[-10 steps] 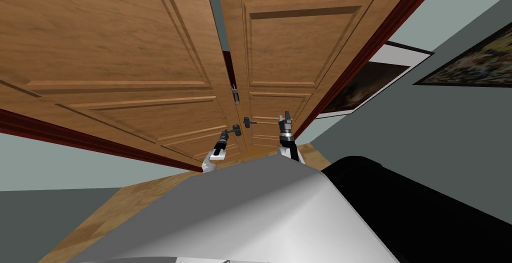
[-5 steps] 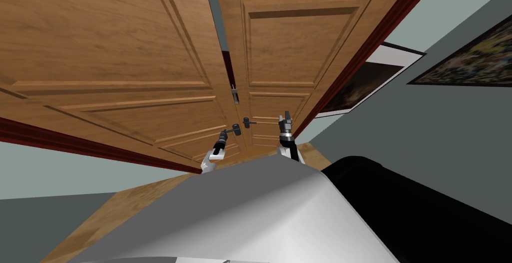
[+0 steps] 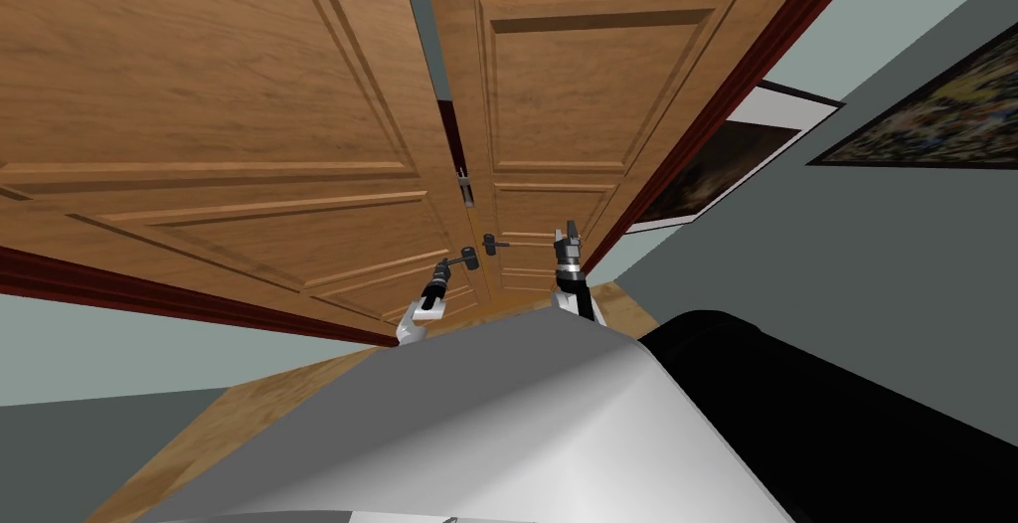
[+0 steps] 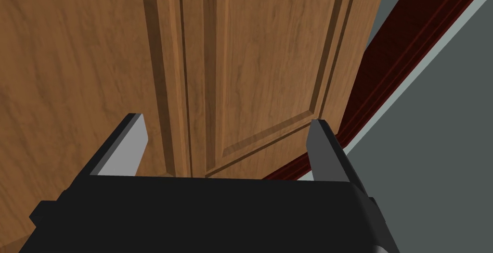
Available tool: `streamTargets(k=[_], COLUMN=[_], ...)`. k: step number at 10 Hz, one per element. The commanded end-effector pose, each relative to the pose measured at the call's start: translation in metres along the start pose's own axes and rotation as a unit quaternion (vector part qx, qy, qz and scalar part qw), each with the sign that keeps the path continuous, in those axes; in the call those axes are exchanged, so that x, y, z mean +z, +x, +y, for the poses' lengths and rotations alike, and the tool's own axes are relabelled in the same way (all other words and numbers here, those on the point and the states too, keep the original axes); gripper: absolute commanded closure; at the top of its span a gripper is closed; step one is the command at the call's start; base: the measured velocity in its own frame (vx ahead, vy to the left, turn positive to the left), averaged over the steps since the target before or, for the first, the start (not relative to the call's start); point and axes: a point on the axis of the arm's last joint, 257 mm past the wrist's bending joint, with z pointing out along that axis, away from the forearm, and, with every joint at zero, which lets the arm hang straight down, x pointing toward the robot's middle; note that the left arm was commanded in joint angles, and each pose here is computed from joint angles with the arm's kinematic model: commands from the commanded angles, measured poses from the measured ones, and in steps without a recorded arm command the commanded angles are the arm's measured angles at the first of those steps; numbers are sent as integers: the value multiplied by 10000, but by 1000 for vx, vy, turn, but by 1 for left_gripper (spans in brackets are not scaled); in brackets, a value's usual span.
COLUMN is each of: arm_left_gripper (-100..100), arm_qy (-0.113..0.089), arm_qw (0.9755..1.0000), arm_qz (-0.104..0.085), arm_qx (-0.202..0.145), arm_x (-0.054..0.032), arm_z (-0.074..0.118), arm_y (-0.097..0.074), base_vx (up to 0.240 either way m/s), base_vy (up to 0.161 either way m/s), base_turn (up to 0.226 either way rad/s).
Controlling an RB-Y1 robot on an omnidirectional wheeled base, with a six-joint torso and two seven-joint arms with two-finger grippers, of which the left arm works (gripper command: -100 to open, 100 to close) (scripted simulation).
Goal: Push the door open
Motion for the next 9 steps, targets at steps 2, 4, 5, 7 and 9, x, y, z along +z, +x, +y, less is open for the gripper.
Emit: streamTargets(k=[2, 4, 5, 7, 9], arm_left_gripper=[100, 100, 100, 100, 100], arm_qy=[-328, -385, -385, -385, -385], arm_qw=[9991, 9987, 9987, 9987, 9987], arm_qz=[-272, -344, -344, -344, -344], arm_qx=[-2, -8, -8, -8, -8], arm_x=[-86, -98, -98, -98, -98], arm_z=[244, 276, 276, 276, 276], arm_y=[-303, -378, -378, -378, -378], base_vx=[12, 9, 16, 11, -8], base_vy=[33, 21, 15, 8, -1], base_turn=[-36, -46, -20, 10, -5])
